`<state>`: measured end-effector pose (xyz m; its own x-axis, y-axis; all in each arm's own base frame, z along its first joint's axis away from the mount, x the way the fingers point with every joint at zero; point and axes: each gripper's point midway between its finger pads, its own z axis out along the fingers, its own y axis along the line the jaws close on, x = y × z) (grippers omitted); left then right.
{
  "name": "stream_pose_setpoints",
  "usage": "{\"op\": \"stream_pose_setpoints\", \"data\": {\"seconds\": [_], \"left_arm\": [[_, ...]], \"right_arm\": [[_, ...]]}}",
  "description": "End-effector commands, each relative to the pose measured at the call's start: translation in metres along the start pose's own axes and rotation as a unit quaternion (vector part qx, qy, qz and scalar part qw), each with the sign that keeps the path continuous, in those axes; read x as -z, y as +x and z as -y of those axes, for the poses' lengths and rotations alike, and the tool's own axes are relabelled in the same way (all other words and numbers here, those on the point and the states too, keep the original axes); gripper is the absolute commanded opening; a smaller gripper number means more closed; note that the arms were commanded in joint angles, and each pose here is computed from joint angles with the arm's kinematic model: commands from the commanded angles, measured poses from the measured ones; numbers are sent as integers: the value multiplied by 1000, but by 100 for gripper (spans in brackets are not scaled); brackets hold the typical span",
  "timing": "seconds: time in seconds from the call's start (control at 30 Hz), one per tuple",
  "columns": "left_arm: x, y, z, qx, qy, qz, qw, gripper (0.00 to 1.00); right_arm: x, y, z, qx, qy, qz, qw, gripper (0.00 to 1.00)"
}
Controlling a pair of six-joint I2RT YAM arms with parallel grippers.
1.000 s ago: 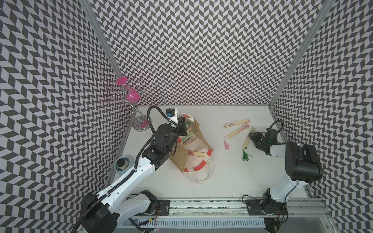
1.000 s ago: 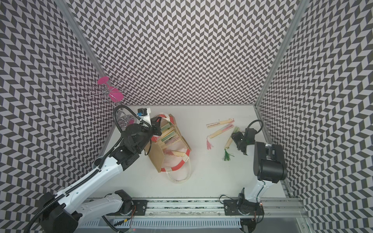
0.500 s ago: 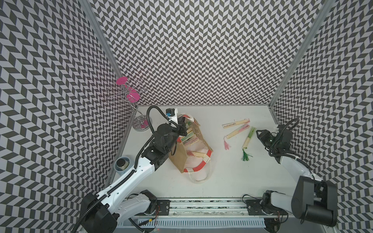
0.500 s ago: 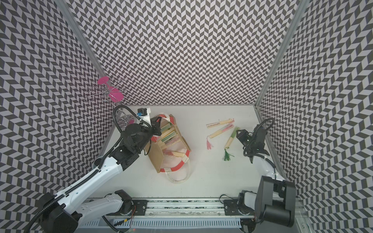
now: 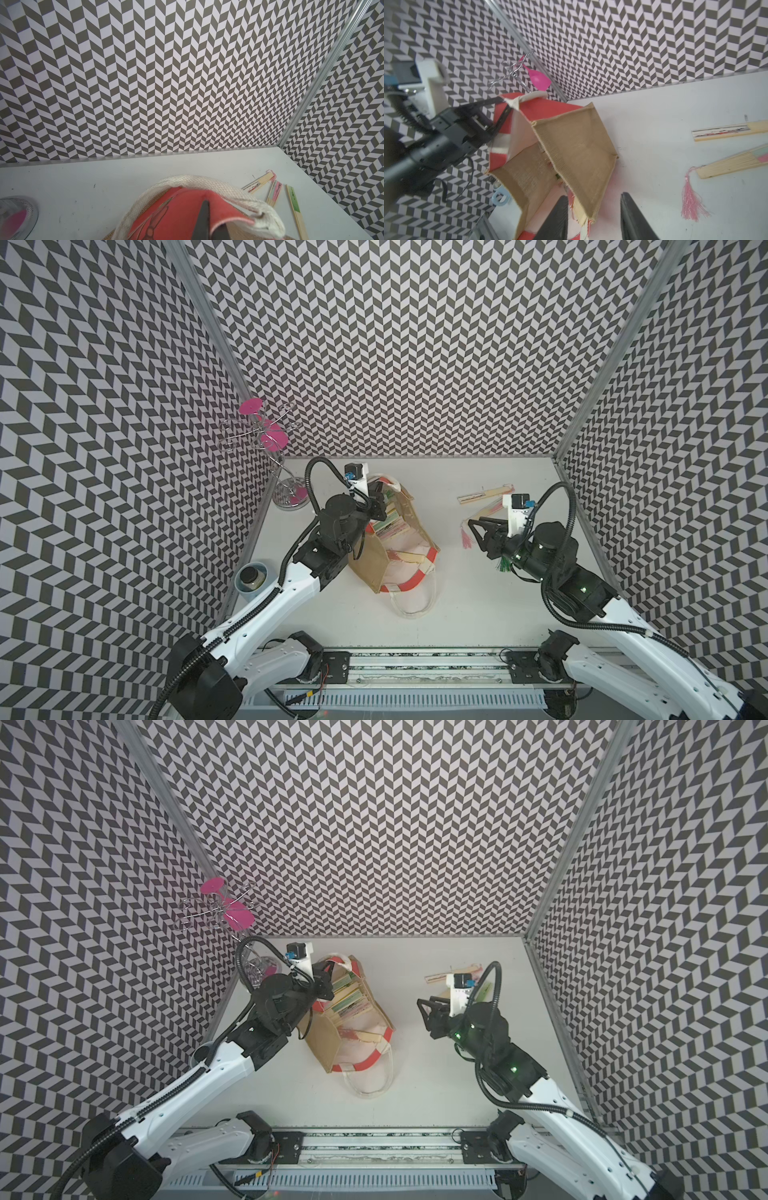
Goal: Take out the folding fans from the tote bags
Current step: Pick up the folding fan from the canvas bag.
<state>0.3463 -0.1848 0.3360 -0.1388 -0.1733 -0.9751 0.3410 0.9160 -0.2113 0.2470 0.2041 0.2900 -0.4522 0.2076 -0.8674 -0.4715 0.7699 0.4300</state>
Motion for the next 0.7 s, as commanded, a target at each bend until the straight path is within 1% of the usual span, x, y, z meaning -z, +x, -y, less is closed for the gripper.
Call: {"op": "stream_pose_setpoints", "data": {"seconds": [0.0,0.17,0.37,0.5,0.67], "left_arm": [[4,-37,7,-1,15,55,998,0],[3,-37,9,-30,26,55,998,0],[-4,-30,24,-70,82,40,993,0],[-9,-21,29,-79,99,27,992,0],[-16,-14,32,-81,104,11,991,0]], "right_arm": [[-4,16,-8,63,38,-28,997,40],[-18,47,-46,127,10,-78,989,39],[-42,77,-67,141,-43,-128,981,36],[-52,93,-72,163,-36,-156,974,33],[-58,117,-79,208,-17,-174,962,32]]}}
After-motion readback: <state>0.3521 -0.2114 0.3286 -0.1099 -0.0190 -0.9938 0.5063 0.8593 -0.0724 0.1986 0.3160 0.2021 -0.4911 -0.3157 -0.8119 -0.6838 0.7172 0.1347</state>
